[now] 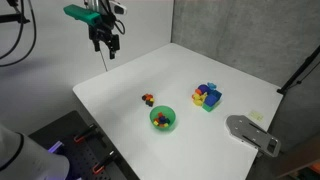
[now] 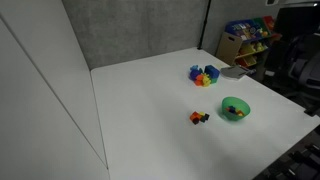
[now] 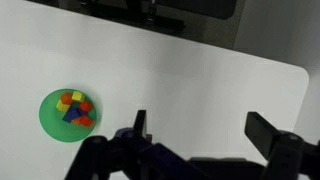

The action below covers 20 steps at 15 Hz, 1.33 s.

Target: Put one brown block in the bowl

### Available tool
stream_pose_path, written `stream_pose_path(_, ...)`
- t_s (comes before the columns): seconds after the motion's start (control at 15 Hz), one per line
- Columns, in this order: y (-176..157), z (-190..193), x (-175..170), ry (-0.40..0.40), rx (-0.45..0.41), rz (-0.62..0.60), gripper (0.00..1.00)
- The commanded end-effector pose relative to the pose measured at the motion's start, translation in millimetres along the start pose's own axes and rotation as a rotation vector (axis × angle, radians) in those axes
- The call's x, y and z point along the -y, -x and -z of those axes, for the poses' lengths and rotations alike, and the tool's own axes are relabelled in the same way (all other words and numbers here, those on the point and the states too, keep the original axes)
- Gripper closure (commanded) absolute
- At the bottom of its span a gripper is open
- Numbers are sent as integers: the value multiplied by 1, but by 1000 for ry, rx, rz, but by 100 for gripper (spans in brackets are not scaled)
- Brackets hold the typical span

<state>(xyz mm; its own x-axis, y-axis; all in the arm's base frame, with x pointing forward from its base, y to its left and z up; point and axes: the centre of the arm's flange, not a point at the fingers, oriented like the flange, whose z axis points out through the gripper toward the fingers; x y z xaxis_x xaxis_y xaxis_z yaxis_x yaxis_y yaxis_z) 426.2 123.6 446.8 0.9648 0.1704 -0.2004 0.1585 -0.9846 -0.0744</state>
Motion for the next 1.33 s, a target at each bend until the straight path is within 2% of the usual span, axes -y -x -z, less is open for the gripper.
stream_pose_path(0.0,0,0,0,0,-1,0,0)
stream_pose_path(0.27,0,1,0,0,-1,0,0)
stream_pose_path(0.53,-22,1,0,26,6,-4,0)
stream_pose_path(1.0,-87,-22,-3,42,-29,8,0)
stream_pose_path(1.27,-127,-49,-3,47,-31,18,0)
